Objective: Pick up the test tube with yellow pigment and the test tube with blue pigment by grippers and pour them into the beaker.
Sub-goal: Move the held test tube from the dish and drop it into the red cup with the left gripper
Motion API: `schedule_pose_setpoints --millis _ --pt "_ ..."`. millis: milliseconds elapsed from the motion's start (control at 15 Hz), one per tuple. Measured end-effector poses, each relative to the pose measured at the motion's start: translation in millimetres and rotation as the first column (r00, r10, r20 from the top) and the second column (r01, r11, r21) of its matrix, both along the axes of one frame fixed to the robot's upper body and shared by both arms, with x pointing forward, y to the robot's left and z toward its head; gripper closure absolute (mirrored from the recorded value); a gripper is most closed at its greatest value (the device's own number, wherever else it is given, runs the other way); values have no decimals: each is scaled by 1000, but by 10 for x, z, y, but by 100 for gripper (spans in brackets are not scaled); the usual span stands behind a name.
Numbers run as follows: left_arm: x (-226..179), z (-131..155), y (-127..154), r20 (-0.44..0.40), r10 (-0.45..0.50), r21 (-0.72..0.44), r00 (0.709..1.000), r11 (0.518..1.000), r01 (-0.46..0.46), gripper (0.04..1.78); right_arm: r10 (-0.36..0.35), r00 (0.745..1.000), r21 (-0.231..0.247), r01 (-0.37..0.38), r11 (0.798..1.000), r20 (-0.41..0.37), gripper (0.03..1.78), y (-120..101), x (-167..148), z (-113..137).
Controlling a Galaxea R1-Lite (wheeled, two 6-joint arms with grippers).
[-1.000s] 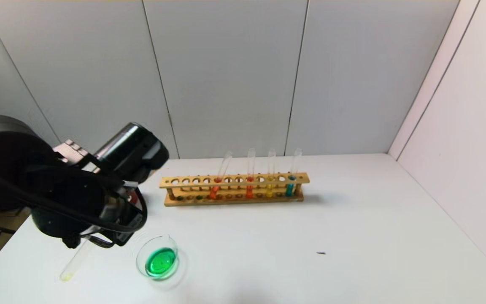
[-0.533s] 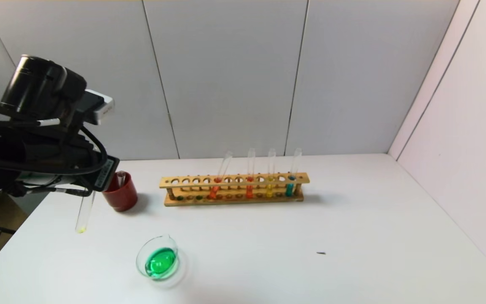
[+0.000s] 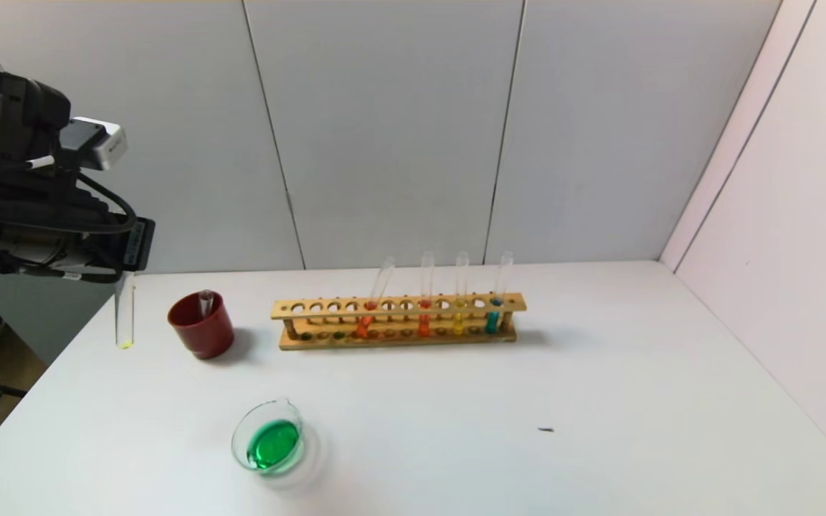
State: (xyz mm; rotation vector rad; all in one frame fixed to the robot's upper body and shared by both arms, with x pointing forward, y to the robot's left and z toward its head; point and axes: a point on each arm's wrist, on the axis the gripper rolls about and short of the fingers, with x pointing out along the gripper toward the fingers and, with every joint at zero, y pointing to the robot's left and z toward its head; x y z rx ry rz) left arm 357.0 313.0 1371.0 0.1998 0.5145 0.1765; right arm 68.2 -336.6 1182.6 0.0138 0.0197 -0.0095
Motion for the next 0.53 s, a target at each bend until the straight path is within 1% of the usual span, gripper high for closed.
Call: schedule_pose_setpoints --millis 133,267,533 --pt "165 -19 65 46 19 -12 999 1000 -19 152 0 1000 0 0 1000 0 11 0 0 0" --pt "322 -73 104 69 35 -19 997 999 -33 152 0 1000 0 0 1000 0 11 0 0 0" --pt "555 -261 148 40 35 -30 999 999 -34 152 0 1000 0 0 1000 0 11 0 0 0"
